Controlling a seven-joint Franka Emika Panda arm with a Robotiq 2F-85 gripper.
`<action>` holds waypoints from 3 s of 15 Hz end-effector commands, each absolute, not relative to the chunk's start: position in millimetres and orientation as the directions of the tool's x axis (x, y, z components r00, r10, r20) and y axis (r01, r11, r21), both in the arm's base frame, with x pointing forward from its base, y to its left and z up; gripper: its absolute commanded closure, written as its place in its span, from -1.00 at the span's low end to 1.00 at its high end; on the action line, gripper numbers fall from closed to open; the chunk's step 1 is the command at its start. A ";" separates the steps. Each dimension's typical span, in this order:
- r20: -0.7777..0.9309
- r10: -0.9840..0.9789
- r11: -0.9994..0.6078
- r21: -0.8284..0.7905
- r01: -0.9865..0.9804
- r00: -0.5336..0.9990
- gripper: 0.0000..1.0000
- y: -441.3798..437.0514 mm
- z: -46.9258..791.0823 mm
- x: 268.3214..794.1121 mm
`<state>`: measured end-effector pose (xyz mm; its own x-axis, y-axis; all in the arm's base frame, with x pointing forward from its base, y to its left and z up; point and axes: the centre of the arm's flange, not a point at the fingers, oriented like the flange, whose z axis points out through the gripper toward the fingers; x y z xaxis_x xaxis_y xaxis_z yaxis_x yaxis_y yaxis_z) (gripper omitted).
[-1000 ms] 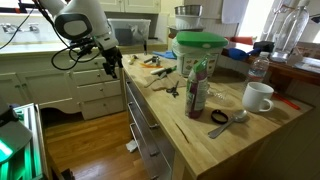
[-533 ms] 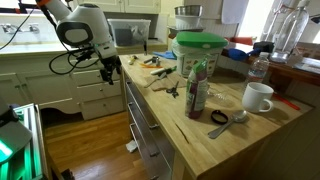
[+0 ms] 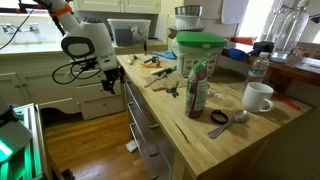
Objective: Open the topmost drawer.
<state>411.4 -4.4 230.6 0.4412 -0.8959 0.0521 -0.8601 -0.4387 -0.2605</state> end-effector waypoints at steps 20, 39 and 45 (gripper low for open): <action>0.273 -0.878 -0.478 -0.447 -0.756 0.393 -0.86 20.3 139.8 408.3; 0.346 -0.882 -0.470 -0.581 -0.665 0.320 -0.27 -6.9 121.6 411.9; 0.327 -0.890 -0.454 -0.582 -0.674 0.317 -0.11 -14.7 110.8 415.5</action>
